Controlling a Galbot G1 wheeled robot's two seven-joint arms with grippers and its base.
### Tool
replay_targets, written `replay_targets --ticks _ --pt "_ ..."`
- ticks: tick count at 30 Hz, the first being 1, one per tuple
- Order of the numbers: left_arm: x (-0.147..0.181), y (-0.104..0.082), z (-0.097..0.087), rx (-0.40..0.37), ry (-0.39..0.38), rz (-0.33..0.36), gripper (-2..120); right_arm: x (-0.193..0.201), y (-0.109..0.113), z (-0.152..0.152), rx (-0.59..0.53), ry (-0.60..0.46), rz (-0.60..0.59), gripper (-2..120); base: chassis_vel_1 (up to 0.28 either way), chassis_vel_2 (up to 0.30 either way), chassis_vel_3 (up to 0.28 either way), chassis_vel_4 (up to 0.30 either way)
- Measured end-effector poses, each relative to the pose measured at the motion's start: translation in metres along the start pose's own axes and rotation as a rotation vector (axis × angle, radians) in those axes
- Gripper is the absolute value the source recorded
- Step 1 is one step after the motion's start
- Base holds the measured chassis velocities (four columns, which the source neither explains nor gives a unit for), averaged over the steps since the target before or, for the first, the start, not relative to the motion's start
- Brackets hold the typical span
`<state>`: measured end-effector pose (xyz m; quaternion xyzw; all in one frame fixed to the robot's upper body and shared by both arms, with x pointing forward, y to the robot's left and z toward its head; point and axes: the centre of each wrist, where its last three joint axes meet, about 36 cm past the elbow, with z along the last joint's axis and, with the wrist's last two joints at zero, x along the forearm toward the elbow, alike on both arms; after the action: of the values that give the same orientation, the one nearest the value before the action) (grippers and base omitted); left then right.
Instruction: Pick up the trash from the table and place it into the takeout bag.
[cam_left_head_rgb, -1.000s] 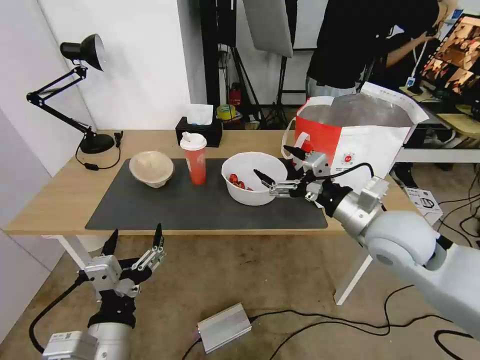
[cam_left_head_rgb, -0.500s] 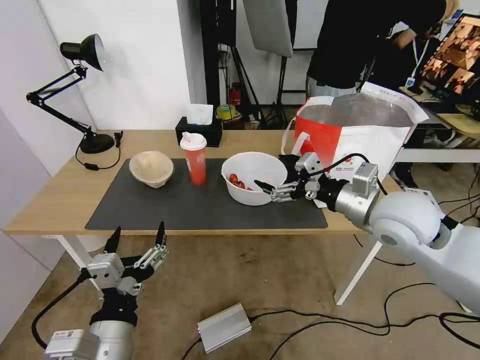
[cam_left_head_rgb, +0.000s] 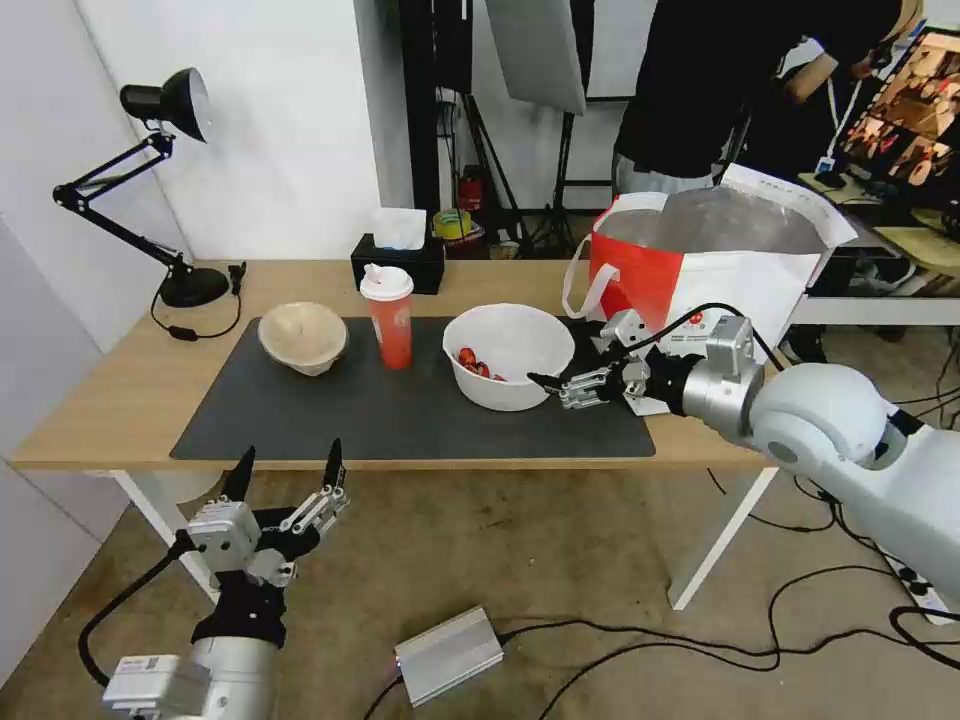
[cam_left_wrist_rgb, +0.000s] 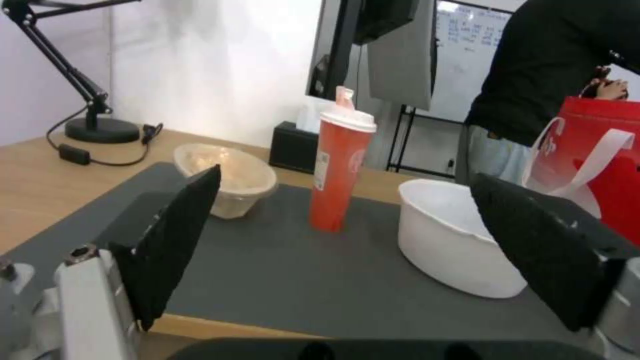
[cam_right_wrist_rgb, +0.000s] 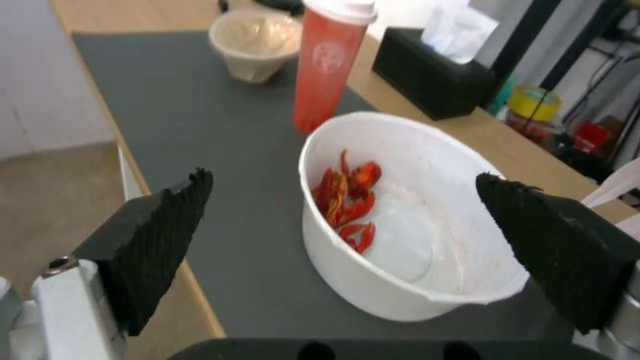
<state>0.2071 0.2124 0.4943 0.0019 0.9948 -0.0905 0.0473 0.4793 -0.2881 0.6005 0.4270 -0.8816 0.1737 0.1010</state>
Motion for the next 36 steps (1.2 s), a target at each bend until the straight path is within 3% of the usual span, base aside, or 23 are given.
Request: replay_targets --ticks 13,36 --pt "0.0 -0.001 0.003 0.007 -0.001 -0.003 100 -0.025 -0.034 -0.006 0.059 0.027 -0.106 100 0.0 0.0 0.0 0.0" --pt "0.001 -0.003 0.007 0.004 -0.013 -0.013 100 -0.064 -0.066 -0.025 0.16 0.06 -0.261 100 0.0 0.0 0.0 0.0"
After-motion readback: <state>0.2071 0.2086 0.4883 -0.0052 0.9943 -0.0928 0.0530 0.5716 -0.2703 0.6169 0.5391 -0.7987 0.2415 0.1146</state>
